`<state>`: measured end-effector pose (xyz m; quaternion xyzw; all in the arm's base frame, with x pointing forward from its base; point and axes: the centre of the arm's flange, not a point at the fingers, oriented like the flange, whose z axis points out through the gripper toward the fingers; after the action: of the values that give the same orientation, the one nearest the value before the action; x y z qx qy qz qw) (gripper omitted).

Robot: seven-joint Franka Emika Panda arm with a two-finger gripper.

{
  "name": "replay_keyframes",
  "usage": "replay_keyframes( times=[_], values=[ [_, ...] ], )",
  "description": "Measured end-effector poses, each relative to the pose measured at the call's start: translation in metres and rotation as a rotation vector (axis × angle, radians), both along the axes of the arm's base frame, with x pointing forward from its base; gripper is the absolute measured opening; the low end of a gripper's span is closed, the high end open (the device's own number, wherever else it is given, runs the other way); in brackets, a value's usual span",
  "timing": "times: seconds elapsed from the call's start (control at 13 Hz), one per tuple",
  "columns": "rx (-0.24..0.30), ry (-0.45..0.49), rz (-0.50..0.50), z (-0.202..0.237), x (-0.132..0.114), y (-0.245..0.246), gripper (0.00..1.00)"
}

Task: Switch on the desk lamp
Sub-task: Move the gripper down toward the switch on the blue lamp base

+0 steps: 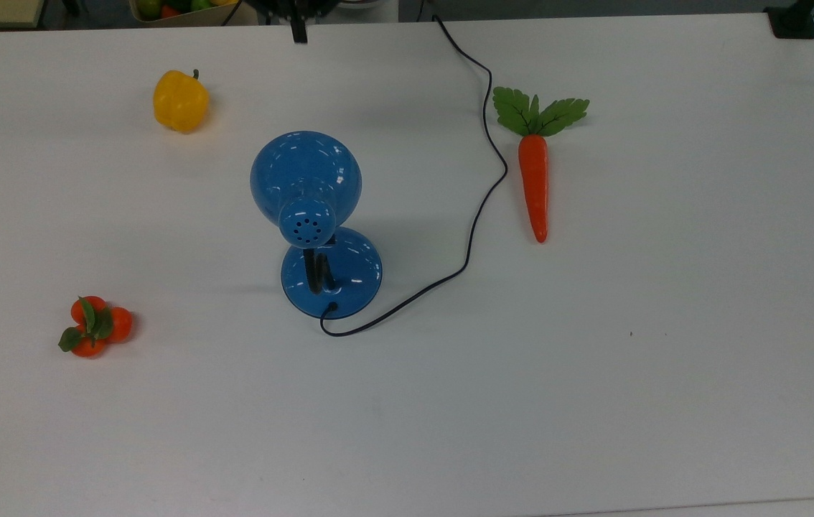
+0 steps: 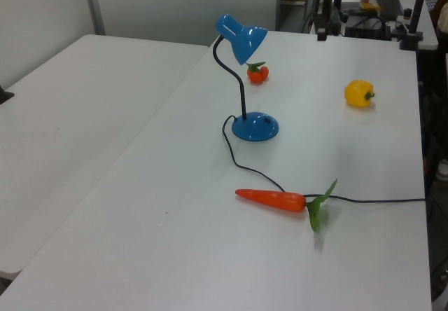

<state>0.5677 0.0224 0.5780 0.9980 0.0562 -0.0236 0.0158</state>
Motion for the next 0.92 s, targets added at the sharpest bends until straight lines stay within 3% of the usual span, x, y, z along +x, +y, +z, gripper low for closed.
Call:
replay_keyframes(
  times=[0.46, 0.92],
  values=[
    [0.004, -0.047, 0.011, -0.109, 0.006, 0.002, 0.01],
    [0.013, -0.152, -0.03, -0.169, 0.012, 0.004, 0.01]
  ],
)
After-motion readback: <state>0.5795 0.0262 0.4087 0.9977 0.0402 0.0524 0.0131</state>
